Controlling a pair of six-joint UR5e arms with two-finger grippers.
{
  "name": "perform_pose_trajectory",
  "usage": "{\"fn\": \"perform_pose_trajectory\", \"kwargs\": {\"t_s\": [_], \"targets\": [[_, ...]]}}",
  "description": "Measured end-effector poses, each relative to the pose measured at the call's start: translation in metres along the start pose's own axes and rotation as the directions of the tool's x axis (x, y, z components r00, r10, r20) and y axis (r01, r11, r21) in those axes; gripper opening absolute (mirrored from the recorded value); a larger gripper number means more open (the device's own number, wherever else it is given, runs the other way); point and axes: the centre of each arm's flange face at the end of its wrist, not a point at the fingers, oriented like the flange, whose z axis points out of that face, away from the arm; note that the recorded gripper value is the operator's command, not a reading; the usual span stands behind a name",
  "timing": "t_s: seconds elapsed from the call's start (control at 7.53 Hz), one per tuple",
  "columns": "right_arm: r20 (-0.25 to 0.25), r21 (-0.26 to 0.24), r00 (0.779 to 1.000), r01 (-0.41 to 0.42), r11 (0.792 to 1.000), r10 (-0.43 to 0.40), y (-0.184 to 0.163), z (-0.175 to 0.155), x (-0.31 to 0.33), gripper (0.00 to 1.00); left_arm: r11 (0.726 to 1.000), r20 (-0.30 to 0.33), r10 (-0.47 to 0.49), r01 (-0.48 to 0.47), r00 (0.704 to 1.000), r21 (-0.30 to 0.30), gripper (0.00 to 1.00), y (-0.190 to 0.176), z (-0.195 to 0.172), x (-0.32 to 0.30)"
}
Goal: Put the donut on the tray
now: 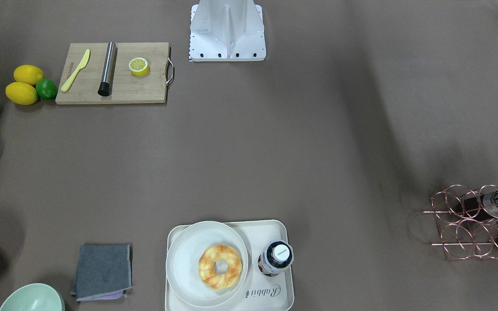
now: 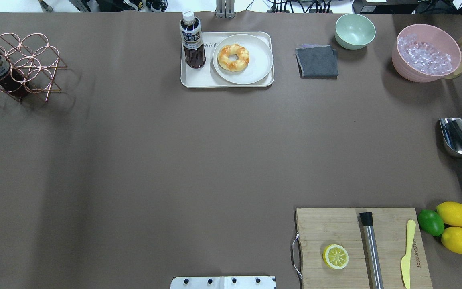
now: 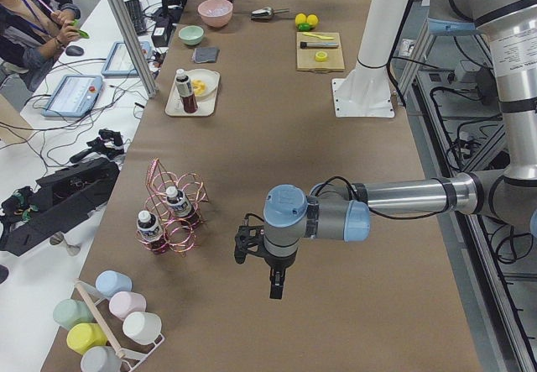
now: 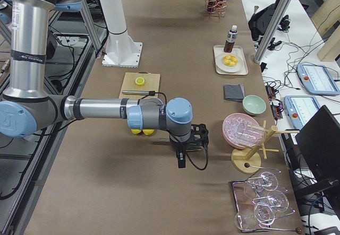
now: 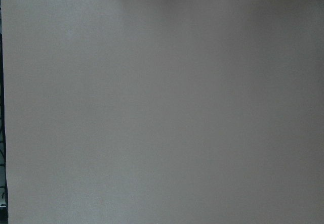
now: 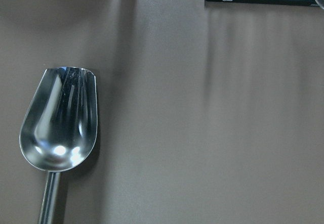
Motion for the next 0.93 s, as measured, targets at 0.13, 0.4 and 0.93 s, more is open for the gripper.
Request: {"fn": "perform_pose_trajectory", "kwargs": {"t_s": [0.13, 0.4, 0.93], "targets": [[0.000, -0.002, 1.000, -0.003, 1.000, 0.003, 0.0010, 0.0011, 0.0010, 1.00, 1.000, 0.000, -0.001, 0.001, 1.000, -0.001, 0.98, 0.0001, 0.0004, -0.0003], [-0.002, -0.007, 1.000, -0.006, 1.000, 0.006, 0.0029, 0.0031, 0.0028, 1.00, 1.000, 0.000, -0.001, 0.001, 1.000, -0.001, 0.98, 0.0002, 0.0006, -0.0005], [-0.001, -0.007, 1.000, -0.005, 1.000, 0.005, 0.0023, 0.0033, 0.0029, 1.00, 1.000, 0.000, -0.002, 0.002, 1.000, -0.005, 0.98, 0.0030, 0.0017, -0.0012]]}}
